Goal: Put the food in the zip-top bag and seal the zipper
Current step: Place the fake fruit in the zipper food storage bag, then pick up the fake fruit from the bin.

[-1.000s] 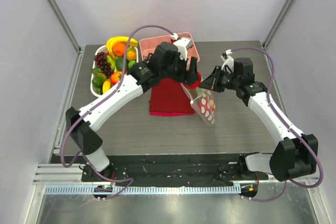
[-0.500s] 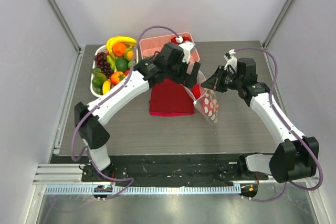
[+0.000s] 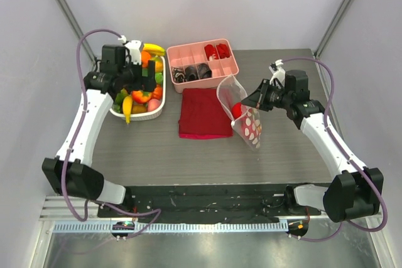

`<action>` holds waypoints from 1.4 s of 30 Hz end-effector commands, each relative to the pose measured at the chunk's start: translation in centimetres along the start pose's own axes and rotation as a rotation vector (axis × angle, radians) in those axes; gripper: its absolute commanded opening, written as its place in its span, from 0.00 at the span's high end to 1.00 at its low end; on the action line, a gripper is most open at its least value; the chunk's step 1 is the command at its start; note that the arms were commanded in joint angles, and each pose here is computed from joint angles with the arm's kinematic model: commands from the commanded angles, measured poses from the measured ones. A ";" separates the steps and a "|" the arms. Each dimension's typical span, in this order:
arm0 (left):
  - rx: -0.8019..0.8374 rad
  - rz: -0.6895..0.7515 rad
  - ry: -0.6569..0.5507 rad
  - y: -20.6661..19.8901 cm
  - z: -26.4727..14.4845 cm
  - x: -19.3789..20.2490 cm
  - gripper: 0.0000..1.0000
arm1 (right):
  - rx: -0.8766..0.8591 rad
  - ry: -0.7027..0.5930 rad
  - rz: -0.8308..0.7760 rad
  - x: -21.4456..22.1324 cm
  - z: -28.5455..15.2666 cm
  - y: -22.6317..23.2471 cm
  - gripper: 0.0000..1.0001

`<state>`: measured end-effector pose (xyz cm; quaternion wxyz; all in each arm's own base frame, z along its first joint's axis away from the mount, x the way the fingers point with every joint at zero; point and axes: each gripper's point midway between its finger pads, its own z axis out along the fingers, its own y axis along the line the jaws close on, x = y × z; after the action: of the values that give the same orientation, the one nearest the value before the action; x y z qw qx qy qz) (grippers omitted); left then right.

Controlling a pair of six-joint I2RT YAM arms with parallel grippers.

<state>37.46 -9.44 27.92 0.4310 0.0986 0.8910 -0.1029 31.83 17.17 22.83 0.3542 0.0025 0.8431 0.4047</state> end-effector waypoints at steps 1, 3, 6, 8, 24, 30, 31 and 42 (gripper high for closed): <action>-0.093 0.082 0.127 4.5 2.5 2.8 0.00 | -0.035 -0.034 -0.049 -0.8 -0.6 1.1 0.99; -0.124 0.100 0.136 5.8 3.3 2.7 0.00 | -0.035 -0.037 -0.053 -0.9 -0.7 1.1 0.99; -0.138 0.105 0.171 7.0 5.2 3.2 0.00 | -0.035 -0.037 -0.056 -0.9 -0.7 1.1 0.99; -0.123 0.096 0.196 7.6 6.7 3.9 0.00 | -0.033 -0.033 -0.056 -0.8 -0.7 1.1 0.99; -0.125 0.071 0.281 10.1 14.5 6.1 0.01 | -0.025 -0.019 -0.046 -0.6 -0.3 0.5 0.99; -0.123 0.060 0.266 10.1 13.5 5.3 0.22 | -0.024 -0.022 -0.044 -0.7 -0.4 0.5 0.99; -0.118 0.058 0.251 10.0 12.8 4.7 0.27 | -0.022 -0.021 -0.042 -0.6 -0.4 0.4 0.99; 0.068 -0.002 -0.052 3.8 2.3 -5.6 0.45 | -0.024 -0.025 -0.044 -0.6 -0.5 0.5 0.99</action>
<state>45.09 -3.41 19.71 0.3402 0.0999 0.9336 -0.0515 31.82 16.93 22.64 0.3546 0.0001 0.8440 0.4024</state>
